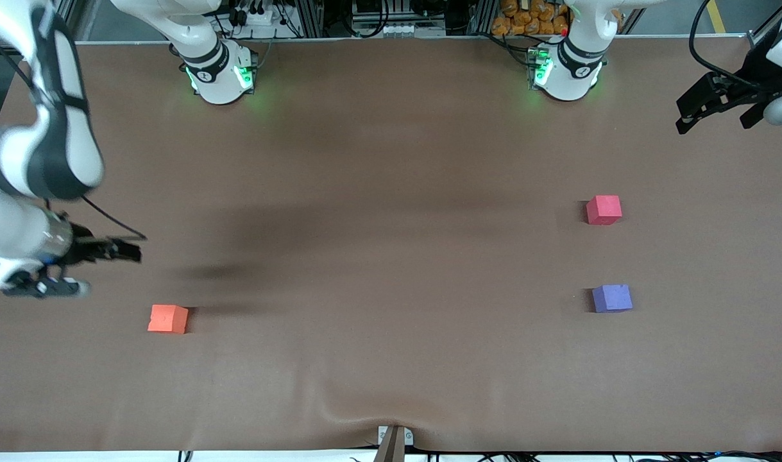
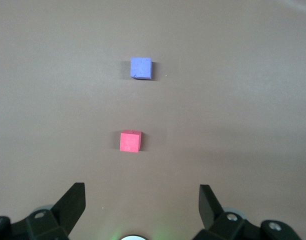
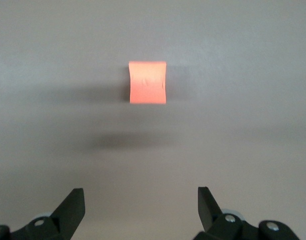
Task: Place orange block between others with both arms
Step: 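Reach the right gripper down to the orange cube and grasp it, then lift the orange cube with the right gripper and carry it to mid-table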
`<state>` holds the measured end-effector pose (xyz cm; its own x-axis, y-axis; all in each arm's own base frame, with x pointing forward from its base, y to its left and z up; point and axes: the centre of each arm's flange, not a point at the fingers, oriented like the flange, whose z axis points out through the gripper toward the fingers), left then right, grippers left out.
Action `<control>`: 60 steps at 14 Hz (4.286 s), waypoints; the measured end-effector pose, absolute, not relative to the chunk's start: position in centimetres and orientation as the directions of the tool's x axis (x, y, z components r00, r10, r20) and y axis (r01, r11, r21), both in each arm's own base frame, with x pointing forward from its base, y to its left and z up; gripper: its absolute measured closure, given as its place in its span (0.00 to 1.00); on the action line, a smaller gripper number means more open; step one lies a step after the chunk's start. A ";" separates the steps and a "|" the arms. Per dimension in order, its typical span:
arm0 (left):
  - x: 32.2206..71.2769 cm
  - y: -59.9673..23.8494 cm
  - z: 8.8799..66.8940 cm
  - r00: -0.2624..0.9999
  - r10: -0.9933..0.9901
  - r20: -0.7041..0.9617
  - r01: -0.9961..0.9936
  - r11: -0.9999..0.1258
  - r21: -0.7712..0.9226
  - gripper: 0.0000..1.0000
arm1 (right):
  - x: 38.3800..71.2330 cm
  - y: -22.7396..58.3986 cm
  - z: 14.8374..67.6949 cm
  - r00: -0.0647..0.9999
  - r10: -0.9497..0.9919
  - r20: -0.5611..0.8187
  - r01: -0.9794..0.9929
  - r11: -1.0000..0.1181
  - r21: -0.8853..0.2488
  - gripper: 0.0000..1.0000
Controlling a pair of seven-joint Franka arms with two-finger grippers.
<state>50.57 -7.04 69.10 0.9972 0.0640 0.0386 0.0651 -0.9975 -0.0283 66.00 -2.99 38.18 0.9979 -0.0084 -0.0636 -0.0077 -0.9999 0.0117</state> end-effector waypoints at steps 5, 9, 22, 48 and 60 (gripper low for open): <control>51.0 -7.5 68.4 0.998 0.055 0.025 0.055 -0.998 -0.029 0.00 | 69.2 -3.1 26.7 1.000 0.017 -0.010 0.017 -0.999 0.030 0.00; 51.8 -7.6 67.1 0.999 0.052 0.001 0.052 -0.998 -0.030 0.00 | 70.0 -3.1 22.1 0.999 0.020 0.025 0.019 -0.999 0.037 0.00; 52.5 -7.1 67.5 0.998 0.063 0.013 0.063 -0.998 -0.024 0.00 | 70.9 -2.4 24.3 0.997 0.061 0.043 0.060 -0.998 0.032 0.46; 54.0 -5.4 67.4 0.999 0.028 0.030 0.029 -0.999 -0.018 0.00 | 54.5 43.1 37.5 0.935 0.347 0.071 0.354 -0.917 -0.184 0.53; 54.0 -5.5 67.5 0.999 -0.005 0.031 -0.005 -1.000 -0.018 0.00 | 48.0 53.3 22.8 0.997 -0.037 0.072 -0.026 -0.989 -0.148 0.53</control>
<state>54.03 -5.46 67.52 0.9995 -0.0052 0.0314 -0.0046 -0.9998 -0.0185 47.98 53.30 22.76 0.9967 -0.0370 0.0724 -0.0260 -0.9887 -0.1477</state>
